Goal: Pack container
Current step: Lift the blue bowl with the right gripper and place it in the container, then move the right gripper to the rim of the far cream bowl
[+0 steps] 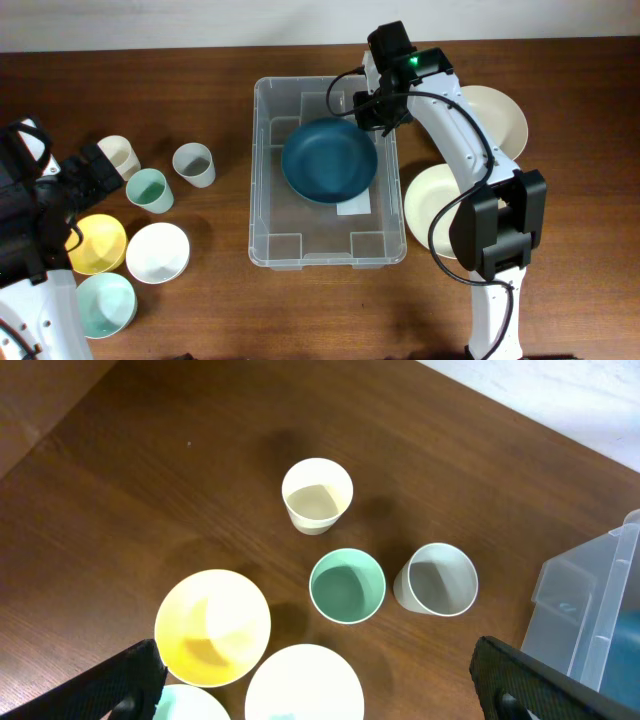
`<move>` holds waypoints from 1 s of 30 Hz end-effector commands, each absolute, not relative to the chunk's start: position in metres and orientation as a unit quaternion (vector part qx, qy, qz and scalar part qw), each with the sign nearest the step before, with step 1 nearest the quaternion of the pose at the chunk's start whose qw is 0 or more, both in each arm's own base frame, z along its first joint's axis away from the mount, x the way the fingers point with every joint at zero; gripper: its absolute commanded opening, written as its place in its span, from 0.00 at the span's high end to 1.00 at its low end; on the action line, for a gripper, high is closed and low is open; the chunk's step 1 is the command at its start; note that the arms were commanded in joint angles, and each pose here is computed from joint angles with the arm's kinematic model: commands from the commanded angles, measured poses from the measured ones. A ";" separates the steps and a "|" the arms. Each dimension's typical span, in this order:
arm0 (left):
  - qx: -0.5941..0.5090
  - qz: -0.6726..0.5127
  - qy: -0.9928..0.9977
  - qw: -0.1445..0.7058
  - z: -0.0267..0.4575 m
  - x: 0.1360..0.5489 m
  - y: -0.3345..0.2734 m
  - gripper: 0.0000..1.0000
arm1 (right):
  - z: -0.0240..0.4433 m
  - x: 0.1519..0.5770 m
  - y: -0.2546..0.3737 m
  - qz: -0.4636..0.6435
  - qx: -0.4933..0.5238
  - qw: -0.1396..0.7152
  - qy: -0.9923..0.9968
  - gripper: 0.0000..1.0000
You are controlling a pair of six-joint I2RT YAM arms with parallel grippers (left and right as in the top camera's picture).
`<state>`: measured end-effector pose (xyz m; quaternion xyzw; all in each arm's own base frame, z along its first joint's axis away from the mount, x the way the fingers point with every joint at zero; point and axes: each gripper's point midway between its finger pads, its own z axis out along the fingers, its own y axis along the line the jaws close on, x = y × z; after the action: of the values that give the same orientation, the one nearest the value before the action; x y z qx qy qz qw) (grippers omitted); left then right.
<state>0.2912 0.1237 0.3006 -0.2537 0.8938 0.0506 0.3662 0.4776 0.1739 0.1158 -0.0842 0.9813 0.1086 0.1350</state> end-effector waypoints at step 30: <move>-0.256 0.045 0.897 0.357 0.297 0.293 0.124 0.01 | 0.074 0.430 -0.148 0.102 0.355 0.107 0.923 0.18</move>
<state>0.2907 0.1234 0.2964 -0.2547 0.8971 0.0494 0.3576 0.4253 -0.1599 0.0878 0.3674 0.9209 0.0726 0.1079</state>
